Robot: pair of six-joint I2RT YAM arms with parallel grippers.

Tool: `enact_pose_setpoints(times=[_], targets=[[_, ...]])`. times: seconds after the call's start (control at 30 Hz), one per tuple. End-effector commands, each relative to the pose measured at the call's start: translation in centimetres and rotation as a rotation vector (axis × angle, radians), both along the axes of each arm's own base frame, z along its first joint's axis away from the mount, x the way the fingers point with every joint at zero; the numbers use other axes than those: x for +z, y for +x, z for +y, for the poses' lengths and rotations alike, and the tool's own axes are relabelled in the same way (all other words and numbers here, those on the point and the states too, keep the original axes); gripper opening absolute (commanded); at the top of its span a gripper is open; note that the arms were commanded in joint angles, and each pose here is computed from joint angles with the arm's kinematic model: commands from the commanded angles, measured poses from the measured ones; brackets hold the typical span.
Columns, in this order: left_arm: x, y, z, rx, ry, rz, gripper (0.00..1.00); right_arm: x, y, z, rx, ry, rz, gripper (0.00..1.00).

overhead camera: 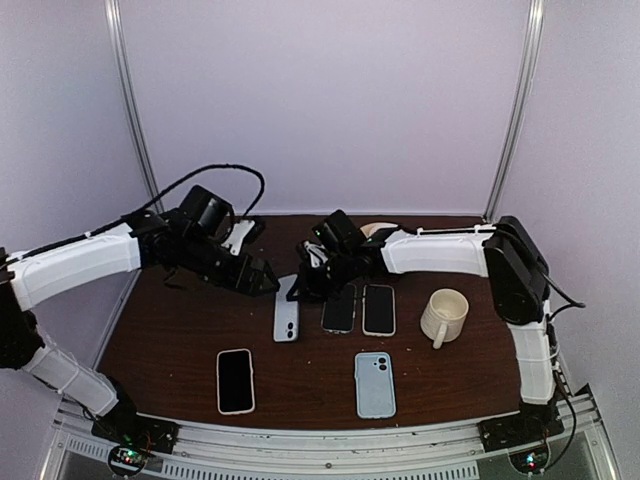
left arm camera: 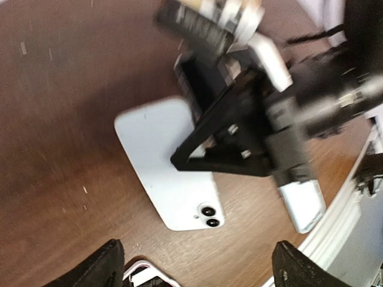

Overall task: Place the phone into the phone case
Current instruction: Pass from the right arm to the left

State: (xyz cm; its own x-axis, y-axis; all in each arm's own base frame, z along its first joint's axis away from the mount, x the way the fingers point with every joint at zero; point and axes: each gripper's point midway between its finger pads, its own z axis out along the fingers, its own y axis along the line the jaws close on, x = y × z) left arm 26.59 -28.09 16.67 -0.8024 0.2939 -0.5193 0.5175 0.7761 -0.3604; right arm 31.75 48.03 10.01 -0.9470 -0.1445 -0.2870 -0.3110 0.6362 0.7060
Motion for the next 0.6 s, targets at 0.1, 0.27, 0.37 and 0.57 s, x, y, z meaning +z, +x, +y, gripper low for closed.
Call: enact_pose_setpoints(times=[0.1, 0.27, 0.37, 0.57], targets=[[10.9, -0.9, 0.6, -0.056, -0.118, -0.213, 0.77, 13.6, 0.7, -5.6, 0.100, -0.154, -0.558, 0.00], [15.3, -2.0, -0.5, -0.090, -0.252, -0.216, 0.74, 20.2, -2.5, -8.9, 0.237, -0.408, -1.215, 0.00], [16.7, -2.5, -1.5, -0.114, -0.326, -0.183, 0.74, 21.8, -4.4, -10.7, 0.306, -0.624, -1.590, 0.00], [17.7, -3.1, -3.6, -0.142, -0.452, -0.085, 0.74, 24.5, -6.1, -11.3, 0.410, -0.956, -2.067, 0.00]])
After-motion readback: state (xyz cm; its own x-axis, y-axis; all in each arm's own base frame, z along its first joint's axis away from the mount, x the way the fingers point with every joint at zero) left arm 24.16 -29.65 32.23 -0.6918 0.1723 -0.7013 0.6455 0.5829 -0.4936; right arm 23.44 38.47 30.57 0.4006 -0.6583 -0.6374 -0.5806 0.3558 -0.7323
